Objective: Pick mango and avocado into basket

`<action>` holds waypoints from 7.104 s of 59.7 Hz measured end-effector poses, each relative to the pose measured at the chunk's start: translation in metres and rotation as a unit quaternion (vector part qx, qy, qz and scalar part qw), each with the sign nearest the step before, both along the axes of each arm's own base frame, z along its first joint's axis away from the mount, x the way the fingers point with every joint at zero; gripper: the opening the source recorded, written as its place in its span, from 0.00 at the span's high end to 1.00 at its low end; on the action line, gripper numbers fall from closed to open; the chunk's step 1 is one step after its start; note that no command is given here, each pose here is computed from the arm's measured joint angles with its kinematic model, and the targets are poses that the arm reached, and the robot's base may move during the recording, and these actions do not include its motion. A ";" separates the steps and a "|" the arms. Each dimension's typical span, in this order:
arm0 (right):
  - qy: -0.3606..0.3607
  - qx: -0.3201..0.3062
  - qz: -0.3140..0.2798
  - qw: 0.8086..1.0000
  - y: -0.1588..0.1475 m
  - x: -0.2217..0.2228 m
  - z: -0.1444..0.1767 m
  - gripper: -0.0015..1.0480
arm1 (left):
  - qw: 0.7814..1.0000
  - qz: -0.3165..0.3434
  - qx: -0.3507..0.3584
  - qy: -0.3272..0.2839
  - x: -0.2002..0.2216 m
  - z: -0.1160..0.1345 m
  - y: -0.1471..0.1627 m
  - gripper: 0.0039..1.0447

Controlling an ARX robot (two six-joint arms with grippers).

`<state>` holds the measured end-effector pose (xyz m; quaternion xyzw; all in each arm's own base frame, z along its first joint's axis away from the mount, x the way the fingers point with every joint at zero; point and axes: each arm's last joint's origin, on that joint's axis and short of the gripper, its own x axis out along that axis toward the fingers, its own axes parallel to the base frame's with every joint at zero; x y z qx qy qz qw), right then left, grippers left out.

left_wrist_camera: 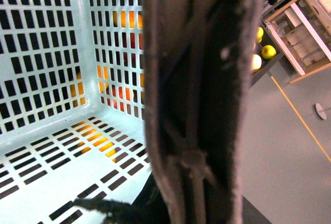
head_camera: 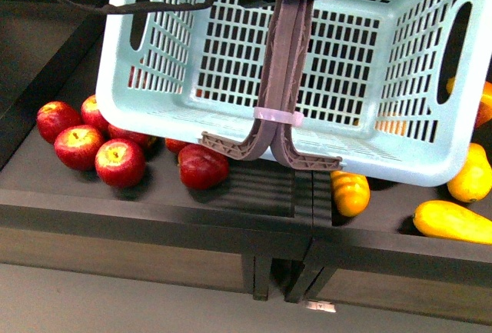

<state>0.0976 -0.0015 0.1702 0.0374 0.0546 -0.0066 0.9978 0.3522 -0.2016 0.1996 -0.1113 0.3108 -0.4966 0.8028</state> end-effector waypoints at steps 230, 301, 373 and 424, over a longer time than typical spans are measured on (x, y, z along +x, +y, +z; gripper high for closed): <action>0.104 0.166 0.012 0.981 0.058 0.236 0.054 0.08 | 1.000 -0.010 0.002 -0.012 0.000 0.002 -0.002 0.96; 0.023 0.030 -0.083 0.996 0.019 0.082 0.042 0.08 | 1.000 -0.007 0.004 -0.011 0.000 0.000 -0.002 0.96; 0.023 0.030 -0.084 0.996 0.018 0.081 0.041 0.08 | 1.000 -0.005 0.005 -0.011 0.001 0.000 -0.002 0.96; 0.023 0.028 -0.084 0.996 0.018 0.080 0.041 0.08 | 1.000 -0.009 0.003 -0.009 0.000 0.000 -0.002 0.96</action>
